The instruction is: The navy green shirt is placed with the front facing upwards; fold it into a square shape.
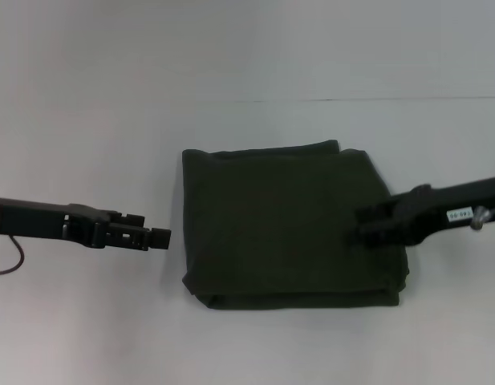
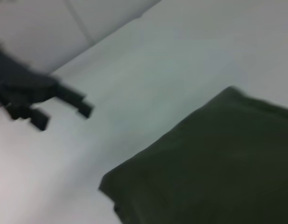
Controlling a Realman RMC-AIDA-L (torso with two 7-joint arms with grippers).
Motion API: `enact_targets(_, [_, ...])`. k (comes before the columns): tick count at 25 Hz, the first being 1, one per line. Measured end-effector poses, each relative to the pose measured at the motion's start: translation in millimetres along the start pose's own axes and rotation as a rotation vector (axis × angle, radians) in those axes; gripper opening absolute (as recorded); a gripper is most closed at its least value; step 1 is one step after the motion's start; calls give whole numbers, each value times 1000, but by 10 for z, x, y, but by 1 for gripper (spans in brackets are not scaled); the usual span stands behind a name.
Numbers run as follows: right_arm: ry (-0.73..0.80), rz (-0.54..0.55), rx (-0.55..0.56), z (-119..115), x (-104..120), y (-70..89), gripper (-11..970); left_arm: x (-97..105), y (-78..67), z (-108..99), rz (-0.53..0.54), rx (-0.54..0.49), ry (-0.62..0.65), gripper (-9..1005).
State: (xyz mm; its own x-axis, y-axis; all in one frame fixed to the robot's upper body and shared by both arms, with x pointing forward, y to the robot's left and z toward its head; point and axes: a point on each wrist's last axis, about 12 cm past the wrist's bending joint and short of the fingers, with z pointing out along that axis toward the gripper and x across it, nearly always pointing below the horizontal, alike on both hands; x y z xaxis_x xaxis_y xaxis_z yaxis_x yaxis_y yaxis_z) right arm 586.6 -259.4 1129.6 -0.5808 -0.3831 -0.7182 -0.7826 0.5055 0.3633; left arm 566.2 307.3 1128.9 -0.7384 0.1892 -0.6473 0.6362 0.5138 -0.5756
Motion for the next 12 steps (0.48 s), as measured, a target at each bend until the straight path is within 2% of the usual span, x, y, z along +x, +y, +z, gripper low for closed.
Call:
enact_targets(3, [9,-10,-54,40,125,65,617,-125,-43,75,84,12,59,914])
enact_targets(6, [5,-9,-103,-17,204,112,615,-238,-110,194,160,35,123,952])
enact_targets(12, [-169,62,-67,-254,310,38,613,-376,-195,405,269,43,183,950])
